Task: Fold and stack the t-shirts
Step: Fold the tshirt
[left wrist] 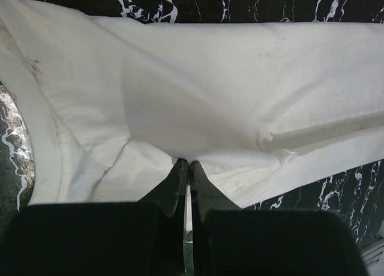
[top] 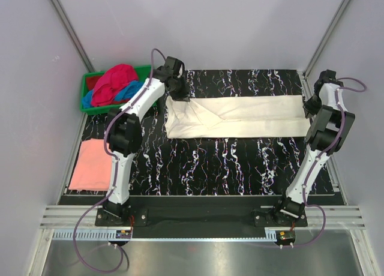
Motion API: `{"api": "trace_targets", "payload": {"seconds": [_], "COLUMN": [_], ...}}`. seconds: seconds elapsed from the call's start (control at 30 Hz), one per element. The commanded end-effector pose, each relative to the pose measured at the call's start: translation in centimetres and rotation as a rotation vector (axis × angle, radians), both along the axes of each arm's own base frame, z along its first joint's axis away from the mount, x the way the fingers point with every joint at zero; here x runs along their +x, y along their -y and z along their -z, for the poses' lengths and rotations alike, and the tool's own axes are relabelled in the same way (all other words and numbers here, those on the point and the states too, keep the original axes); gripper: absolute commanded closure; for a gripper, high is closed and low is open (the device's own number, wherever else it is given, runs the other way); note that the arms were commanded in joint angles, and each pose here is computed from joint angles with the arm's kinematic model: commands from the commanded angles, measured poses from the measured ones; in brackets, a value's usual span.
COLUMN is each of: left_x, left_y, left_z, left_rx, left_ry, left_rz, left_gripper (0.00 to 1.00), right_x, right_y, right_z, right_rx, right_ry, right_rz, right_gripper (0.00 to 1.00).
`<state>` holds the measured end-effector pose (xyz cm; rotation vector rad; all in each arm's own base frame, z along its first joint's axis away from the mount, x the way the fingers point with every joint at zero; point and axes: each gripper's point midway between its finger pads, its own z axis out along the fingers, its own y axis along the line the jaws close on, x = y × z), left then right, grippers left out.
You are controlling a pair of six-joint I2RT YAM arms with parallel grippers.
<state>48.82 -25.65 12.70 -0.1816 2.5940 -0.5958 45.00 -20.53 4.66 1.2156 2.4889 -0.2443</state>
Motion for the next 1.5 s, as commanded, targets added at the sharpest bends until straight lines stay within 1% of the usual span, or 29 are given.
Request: {"api": "trace_targets", "payload": {"seconds": [0.0,0.27,0.3,0.33,0.4,0.43,0.47,0.5,0.53,0.57,0.6,0.7,0.77,0.8,0.83,0.9,0.93,0.97,1.0,1.03,1.07,1.1,1.13,1.2,1.23,1.3,1.33,1.4,1.47], "left_x": [1.9,2.3,2.4,2.5,2.9,3.0,3.3,3.4,3.7,3.7,3.7,3.4,2.9,2.7,2.2,0.8,0.0,-1.6,-2.4,-3.2,-4.3,-6.0,-6.8,-8.2,-9.2,-9.9,-10.1,-10.0,-9.3], "left_y": [0.5,0.2,0.2,0.2,0.4,0.3,0.2,0.2,0.2,0.0,-0.2,-0.7,-1.1,-1.1,-1.2,-1.4,-1.1,-1.4,-1.4,-1.0,-1.1,-1.3,-0.9,-0.9,-1.1,-1.5,-1.7,-1.8,-1.9], "left_z": [-2.4,-1.1,-1.1,-1.1,-1.4,-1.4,-1.9,-2.3,-3.0,-3.3,-4.0,-5.0,-6.9,-6.4,-7.6,-6.7,-8.2,-5.7,-5.4,-6.6,-5.5,-3.1,-3.1,-1.5,0.2,1.8,2.9,3.4,3.8], "left_rx": [-0.061,-0.064,-0.069,-0.073,-0.072,-0.062,-0.056,-0.055,-0.05,-0.042,-0.033,-0.014,-0.013,-0.006,-0.012,0.003,-0.013,-0.001,-0.011,-0.05,-0.06,-0.059,-0.091,-0.103,-0.099,-0.081,-0.069,-0.066,-0.049], "left_ry": [0.074,0.049,0.05,0.052,0.07,0.076,0.097,0.109,0.131,0.139,0.155,0.177,0.21,0.201,0.218,0.193,0.228,0.169,0.162,0.187,0.154,0.093,0.093,0.05,0.008,-0.033,-0.041,-0.045,-0.038], "left_rz": [-0.004,-0.012,-0.011,-0.007,0.013,0.014,0.021,0.027,0.027,0.032,0.028,0.029,0.033,0.038,0.04,0.054,0.069,0.087,0.098,0.117,0.121,0.134,0.16,0.183,0.191,0.187,0.183,0.179,0.175], "left_gripper": [1.0,1.0,1.0,1.0,0.94,0.91,0.87,0.74,0.68,0.66,0.59,0.52,0.49,0.49,0.48,0.49,0.49,0.51,0.53,0.55,0.61,0.63,0.65,0.67,0.68,0.7,0.7,0.71,0.71], "right_x": [1.3,1.9,1.9,2.1,2.2,2.1,2.4,2.5,2.6,2.6,2.3,2.4,2.2,2.2,2.1,2.2,2.5,2.7,2.8,2.9,3.4,3.2,3.1,2.9,2.3,1.6,1.0,0.6,0.2], "right_y": [0.5,0.6,0.6,0.4,0.2,0.1,0.1,-0.1,-0.1,-0.1,-0.1,-0.1,-0.5,-0.5,-0.9,-1.8,-3.3,-4.2,-5.4,-7.3,-9.7,-11.2,-14.1,-18.6,-21.1,-25.1,-26.2,-28.4,-30.1], "right_z": [-1.0,-1.1,-1.0,-1.0,-0.9,-1.1,-1.5,-1.9,-2.7,-3.0,-3.6,-5.3,-6.3,-7.0,-7.1,-8.6,-8.5,-8.8,-9.9,-9.4,-9.6,-10.5,-9.3,-9.4,-8.0,-7.1,-6.1,-5.4,-4.4], "right_rx": [-0.021,-0.017,-0.014,-0.006,0.008,0.013,0.01,0.01,0.001,-0.008,-0.016,-0.035,-0.052,-0.058,-0.061,-0.066,-0.04,-0.023,-0.01,0.042,0.075,0.101,0.214,0.335,0.416,0.47,0.492,0.538,0.603], "right_ry": [0.035,0.048,0.05,0.054,0.056,0.052,0.061,0.066,0.074,0.067,0.059,0.072,0.076,0.088,0.091,0.12,0.134,0.151,0.182,0.195,0.216,0.25,0.273,0.308,0.298,0.281,0.262,0.261,0.258], "right_rz": [0.009,0.006,0.006,-0.001,-0.008,-0.008,-0.008,-0.01,-0.014,-0.018,-0.017,-0.028,-0.043,-0.046,-0.056,-0.077,-0.108,-0.125,-0.148,-0.181,-0.219,-0.237,-0.282,-0.322,-0.365,-0.444,-0.47,-0.521,-0.536], "right_gripper": [0.98,0.95,0.93,0.88,0.77,0.67,0.63,0.59,0.53,0.51,0.48,0.45,0.44,0.44,0.44,0.41,0.4,0.4,0.41,0.41,0.42,0.43,0.44,0.45,0.47,0.51,0.51,0.57,0.63]}}
